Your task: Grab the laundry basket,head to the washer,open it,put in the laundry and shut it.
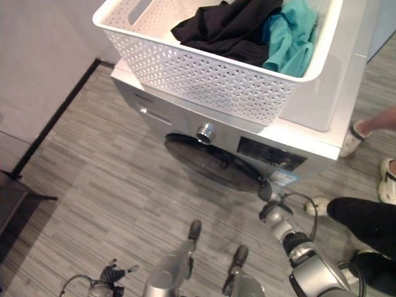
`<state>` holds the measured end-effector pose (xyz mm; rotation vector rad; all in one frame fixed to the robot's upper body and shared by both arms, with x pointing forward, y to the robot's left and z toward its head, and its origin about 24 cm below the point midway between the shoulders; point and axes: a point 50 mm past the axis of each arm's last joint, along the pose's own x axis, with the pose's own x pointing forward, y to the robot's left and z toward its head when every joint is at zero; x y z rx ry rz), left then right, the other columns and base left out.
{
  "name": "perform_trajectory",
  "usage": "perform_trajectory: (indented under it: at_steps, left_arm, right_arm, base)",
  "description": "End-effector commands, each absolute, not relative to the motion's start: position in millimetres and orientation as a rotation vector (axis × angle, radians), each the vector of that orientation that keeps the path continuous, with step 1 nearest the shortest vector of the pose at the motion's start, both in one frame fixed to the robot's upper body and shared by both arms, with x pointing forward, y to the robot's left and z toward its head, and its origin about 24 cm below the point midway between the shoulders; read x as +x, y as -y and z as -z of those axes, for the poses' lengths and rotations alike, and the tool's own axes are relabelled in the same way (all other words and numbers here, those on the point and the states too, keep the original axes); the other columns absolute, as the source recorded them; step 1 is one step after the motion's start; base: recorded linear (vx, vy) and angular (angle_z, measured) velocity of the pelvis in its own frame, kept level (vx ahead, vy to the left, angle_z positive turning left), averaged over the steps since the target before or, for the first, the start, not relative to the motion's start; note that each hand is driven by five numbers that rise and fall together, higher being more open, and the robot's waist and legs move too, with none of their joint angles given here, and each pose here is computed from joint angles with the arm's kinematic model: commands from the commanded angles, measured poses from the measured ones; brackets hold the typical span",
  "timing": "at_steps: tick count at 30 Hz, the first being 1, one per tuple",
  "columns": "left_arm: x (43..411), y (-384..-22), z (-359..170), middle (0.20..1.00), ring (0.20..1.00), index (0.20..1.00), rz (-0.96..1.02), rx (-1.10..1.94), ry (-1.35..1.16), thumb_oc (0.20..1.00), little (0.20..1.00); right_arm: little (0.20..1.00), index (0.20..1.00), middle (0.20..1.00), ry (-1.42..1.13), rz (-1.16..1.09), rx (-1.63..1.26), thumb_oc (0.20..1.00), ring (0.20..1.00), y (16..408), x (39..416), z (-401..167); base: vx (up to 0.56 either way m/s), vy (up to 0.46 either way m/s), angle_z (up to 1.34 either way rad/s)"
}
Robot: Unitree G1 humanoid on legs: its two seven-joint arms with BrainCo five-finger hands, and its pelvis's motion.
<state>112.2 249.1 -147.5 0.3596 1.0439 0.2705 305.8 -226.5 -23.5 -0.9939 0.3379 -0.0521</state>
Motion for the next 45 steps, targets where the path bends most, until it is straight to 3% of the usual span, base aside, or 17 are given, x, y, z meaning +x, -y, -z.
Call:
perform_trajectory:
  at_steps: [1, 14, 28, 37, 45]
  left_arm:
    - [106.5, -267.9, 144.1, 1.0, 1.0, 1.0, -0.303, 0.396, -1.06, 1.0, 1.0]
    - [110.6, -263.6, 144.5, 1.0, 1.0, 1.0, -0.285, 0.407, -1.059, 1.0, 1.0]
    - [96.5, -255.4, 151.4, 1.0, 1.0, 1.0, -0.268, 0.402, -1.112, 1.0, 1.0]
    - [92.4, -250.0, 154.6, 1.0, 1.0, 1.0, -0.249, 0.414, -1.136, 1.0, 1.0]
    - [90.9, -247.9, 155.9, 1.0, 1.0, 1.0, -0.225, 0.435, -1.151, 1.0, 1.0]
  right_arm:
    - [0.2, 0.2, 0.2, -0.314, -0.099, -0.927, 0.2, 0.2, 192.1, 303.2, 32.4]
    - [0.2, 0.2, 0.2, -0.348, 0.034, -0.866, 0.2, 0.2, 217.5, 291.5, 35.6]
    - [0.2, 0.2, 0.2, -0.468, -0.06, -0.82, 0.2, 0.2, 196.0, 261.1, 71.5]
    - [0.2, 0.2, 0.2, -0.538, -0.178, -0.801, 0.2, 0.2, 176.6, 235.0, 94.2]
    - [0.2, 0.2, 0.2, -0.464, -0.451, -0.779, 0.2, 0.2, 139.1, 209.2, 97.9]
  base:
    - [-0.07, -0.058, 0.37]
    - [0.01, -0.026, 0.52]
    - [0.09, 0.051, -0.05]
    - [0.05, 0.01, 0.03]
    - [0.03, -0.023, 0.19]
